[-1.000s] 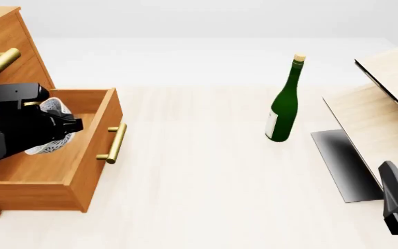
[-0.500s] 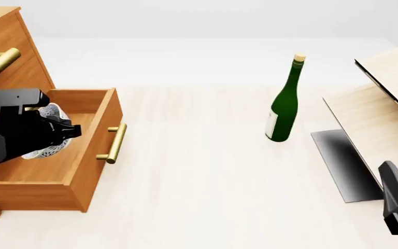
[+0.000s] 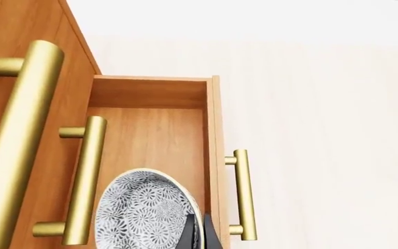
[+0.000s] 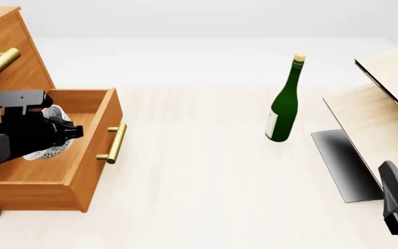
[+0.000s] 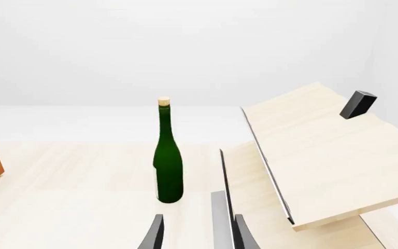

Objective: Put the bowl in the bottom drawer of the cabinet.

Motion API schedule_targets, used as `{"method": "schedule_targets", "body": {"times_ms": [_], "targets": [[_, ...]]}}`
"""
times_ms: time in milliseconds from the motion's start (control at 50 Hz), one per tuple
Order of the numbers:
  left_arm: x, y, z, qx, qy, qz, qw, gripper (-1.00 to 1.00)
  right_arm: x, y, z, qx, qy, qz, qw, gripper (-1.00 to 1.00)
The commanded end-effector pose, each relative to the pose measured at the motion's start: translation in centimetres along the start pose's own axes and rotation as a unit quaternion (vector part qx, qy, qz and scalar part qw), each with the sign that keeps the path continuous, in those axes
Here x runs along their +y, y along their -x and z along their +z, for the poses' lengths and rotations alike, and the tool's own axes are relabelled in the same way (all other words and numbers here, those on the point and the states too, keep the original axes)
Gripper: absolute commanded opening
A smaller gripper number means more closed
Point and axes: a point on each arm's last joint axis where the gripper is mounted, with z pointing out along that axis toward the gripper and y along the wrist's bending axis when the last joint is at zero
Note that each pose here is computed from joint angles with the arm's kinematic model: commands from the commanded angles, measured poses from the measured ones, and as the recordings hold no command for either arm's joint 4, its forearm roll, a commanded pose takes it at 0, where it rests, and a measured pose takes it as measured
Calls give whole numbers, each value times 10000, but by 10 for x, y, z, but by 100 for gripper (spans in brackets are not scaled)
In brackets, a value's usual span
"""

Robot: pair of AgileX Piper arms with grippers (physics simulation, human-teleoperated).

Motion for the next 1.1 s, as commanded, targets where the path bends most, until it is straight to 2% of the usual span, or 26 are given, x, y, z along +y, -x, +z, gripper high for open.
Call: {"method": "schedule_targets", "body": {"times_ms": [20, 480, 1100], "targets": [[1, 4, 1, -53, 14, 88, 9999, -100, 0, 0, 0, -1, -1, -2, 10000, 100], [5, -1, 20, 65, 87, 58, 9999, -100, 0, 0, 0, -1, 0, -1, 10000, 100], [24, -15, 34, 178, 365, 6, 9992, -100, 0, 0, 0, 0, 0, 0, 10000, 100]]}}
